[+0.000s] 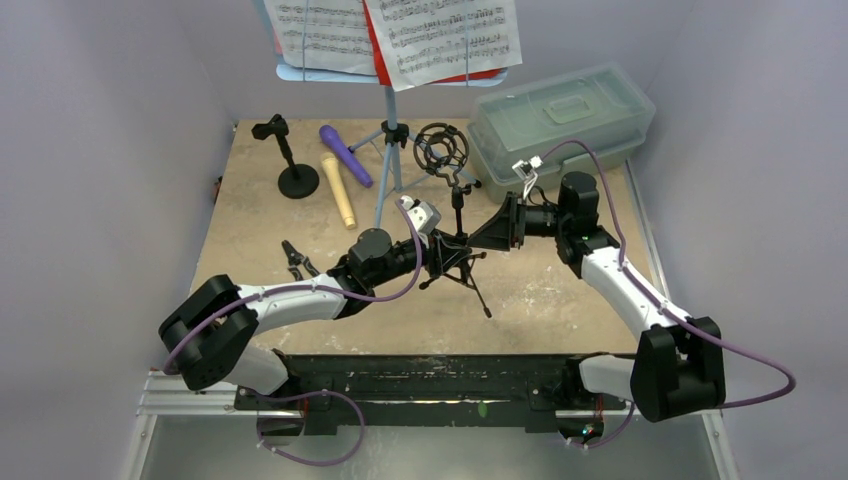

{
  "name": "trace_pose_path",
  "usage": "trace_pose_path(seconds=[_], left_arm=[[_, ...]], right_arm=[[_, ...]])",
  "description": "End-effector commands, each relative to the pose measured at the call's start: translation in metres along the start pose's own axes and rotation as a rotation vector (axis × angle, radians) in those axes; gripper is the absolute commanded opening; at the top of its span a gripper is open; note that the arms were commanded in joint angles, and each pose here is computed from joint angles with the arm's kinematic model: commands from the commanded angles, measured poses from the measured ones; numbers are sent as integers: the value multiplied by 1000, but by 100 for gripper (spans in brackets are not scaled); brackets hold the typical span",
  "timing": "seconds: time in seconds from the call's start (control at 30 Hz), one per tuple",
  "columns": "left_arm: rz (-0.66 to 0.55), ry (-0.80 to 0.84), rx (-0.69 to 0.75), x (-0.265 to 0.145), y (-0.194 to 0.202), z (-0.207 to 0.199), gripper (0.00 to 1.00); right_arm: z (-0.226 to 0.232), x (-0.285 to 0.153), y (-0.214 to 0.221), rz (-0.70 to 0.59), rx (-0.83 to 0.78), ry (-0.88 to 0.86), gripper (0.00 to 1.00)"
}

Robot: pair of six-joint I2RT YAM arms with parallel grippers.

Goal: Pack up the instrument practice props
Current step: Unscrew the knob on the microphone stand.

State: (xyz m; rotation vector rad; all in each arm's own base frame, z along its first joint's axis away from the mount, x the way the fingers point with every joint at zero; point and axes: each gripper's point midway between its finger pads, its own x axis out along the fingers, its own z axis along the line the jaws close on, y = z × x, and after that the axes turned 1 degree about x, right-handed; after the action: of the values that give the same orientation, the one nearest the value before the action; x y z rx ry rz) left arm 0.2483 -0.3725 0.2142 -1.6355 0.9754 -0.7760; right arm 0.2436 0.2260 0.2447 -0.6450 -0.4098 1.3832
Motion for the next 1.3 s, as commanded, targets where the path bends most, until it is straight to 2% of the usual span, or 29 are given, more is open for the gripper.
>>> trace_pose_path(seconds=[0.0,0.07,0.1,0.17,0.3,0.53,0.8,0.97,1.17,1.27], left_arm=[[-143,63,21,4,-42,-16,0],[-143,63,21,4,-42,-16,0],[-142,64,21,4,-42,-16,0],[-143,65,21,4,-42,-17,0],[-139,64,19,5,-42,-16,0],[-125,81,5,6,-40,-20,0],[-102,112,-9,10,-35,-24,0],[-92,127,-13,11,-33,-26,0],[-86,135,-15,12,-31,-27,0],[-84,138,-15,13,-30,-28,0]], right_arm=[[0,1,-2,-11,-56,2,40],[-1,1,-3,-12,-72,10,30],[-2,1,-4,-13,-79,14,21],[-3,1,-4,-11,-108,23,10],[-5,-1,-4,1,-184,42,0],[-8,-7,-2,57,-469,48,0],[-12,-13,-1,214,-1031,32,0],[-5,-19,8,298,-1352,-67,0],[-6,-25,18,337,-1509,-79,0],[-9,-26,16,337,-1508,-49,6]])
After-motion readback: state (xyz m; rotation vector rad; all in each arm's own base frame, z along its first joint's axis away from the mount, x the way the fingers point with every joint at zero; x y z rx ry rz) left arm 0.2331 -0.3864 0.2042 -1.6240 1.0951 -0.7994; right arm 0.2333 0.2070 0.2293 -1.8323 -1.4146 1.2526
